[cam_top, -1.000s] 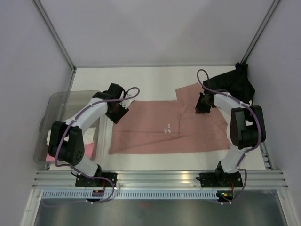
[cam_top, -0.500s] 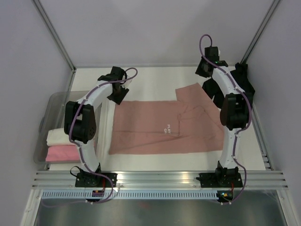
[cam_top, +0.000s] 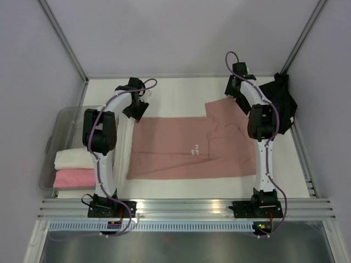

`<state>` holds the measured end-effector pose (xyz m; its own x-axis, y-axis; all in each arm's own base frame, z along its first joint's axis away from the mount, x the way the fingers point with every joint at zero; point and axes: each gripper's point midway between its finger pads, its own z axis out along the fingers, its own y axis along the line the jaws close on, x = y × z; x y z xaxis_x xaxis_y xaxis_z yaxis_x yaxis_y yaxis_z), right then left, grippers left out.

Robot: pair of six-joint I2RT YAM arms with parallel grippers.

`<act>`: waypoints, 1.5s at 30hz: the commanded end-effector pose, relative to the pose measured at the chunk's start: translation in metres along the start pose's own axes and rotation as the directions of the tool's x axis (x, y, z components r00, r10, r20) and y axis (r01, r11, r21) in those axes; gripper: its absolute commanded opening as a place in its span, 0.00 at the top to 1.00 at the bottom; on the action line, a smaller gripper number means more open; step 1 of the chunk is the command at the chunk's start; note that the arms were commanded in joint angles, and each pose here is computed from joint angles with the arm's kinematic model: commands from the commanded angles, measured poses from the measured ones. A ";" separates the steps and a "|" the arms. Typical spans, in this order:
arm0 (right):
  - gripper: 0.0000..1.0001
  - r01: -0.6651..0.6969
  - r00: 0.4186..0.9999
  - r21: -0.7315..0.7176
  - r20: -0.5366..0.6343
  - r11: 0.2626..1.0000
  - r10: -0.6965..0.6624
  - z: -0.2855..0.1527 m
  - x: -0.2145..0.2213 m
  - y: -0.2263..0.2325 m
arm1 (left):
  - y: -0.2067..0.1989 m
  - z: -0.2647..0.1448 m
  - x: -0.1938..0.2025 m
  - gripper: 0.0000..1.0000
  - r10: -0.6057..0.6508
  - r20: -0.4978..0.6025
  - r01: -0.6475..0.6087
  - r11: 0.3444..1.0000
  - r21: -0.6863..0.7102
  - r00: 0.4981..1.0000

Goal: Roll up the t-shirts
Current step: Fold the tshirt

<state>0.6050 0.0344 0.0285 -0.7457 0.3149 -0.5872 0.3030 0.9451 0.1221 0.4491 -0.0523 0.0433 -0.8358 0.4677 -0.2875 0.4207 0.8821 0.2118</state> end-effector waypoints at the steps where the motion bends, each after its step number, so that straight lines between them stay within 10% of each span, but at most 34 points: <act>1: 0.53 0.081 0.995 0.003 -0.057 0.997 -0.081 0.008 0.015 -0.007 | -0.005 0.009 0.000 0.42 -0.056 -0.013 0.056 0.996 0.063 0.998; 10: 0.51 0.112 0.989 -0.029 0.105 0.993 -0.108 -0.025 -0.042 0.005 | -0.020 0.014 -0.009 0.47 -0.059 0.004 0.057 0.984 0.171 0.998; 21: 0.51 0.150 0.982 0.009 -0.117 0.989 -0.148 0.021 0.036 -0.018 | -0.030 0.026 -0.004 0.50 -0.053 -0.036 0.060 0.974 0.218 0.998; 26: 0.82 0.150 0.979 -0.033 -0.135 0.988 -0.153 0.017 0.042 -0.013 | -0.034 0.027 -0.005 0.58 -0.061 -0.042 0.069 0.968 0.242 0.997; 30: 1.00 0.141 0.983 -0.082 -0.111 0.987 -0.149 0.003 0.035 -0.004 | -0.036 0.024 -0.006 0.86 -0.064 -0.035 0.070 0.965 0.254 0.997; 45: 1.00 0.122 0.992 -0.201 0.048 0.972 -0.115 -0.113 0.004 0.008 | -0.026 -0.038 -0.015 0.98 0.046 0.142 -0.078 0.969 0.232 0.989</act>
<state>0.5430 0.0498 0.0437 -0.8326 0.1900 -0.5203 0.1164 0.9784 0.1711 0.4329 -0.0824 0.0370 -0.8359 0.4574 -0.3035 0.4884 0.8721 -0.0308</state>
